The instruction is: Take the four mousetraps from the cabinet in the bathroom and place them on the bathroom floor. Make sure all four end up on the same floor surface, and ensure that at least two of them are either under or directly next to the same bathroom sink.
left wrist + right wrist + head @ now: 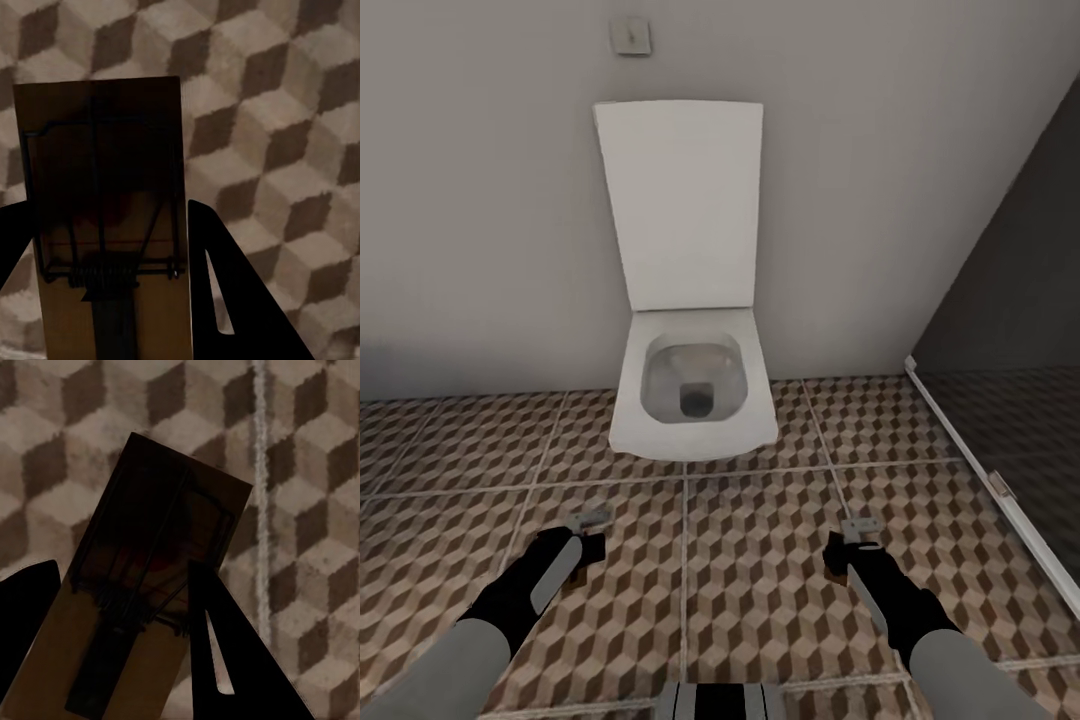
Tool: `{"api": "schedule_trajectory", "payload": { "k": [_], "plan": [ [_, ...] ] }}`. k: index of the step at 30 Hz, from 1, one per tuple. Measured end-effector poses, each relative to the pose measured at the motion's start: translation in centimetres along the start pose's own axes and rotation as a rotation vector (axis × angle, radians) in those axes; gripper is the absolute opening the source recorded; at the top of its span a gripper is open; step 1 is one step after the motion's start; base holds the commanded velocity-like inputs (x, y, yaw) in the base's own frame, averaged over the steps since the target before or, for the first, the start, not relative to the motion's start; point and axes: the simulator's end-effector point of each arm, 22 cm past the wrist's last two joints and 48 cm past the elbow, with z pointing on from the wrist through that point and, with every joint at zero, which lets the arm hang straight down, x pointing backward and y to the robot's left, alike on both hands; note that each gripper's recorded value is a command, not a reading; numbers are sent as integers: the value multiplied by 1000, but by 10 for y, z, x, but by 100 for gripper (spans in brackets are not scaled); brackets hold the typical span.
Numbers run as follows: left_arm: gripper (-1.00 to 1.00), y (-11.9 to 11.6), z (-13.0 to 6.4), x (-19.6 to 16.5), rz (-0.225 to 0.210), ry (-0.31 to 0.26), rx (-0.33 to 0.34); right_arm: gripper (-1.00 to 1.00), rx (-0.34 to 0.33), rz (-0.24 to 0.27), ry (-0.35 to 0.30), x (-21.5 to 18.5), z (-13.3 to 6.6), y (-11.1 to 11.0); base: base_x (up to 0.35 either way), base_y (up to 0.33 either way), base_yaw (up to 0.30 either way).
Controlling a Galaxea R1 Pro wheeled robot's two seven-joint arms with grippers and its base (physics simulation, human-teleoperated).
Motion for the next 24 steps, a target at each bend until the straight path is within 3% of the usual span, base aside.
{"api": "schedule_trajectory", "payload": {
  "k": [5, 14, 24],
  "plan": [
    [-100, -2, 8, 8, 3, 18, -1, -100, 2, 4, 24, 11, 8, -2, 0, 0, 227],
    [-100, -1, 18, 16, 7, 34, -5, -100, 13, 54, 60, 26, 19, -11, 0, 0, 253],
    [-100, -5, 17, 13, 8, 26, -2, -100, 19, 59, 60, 26, 19, -16, 1, 0, 45]
  ]
}}
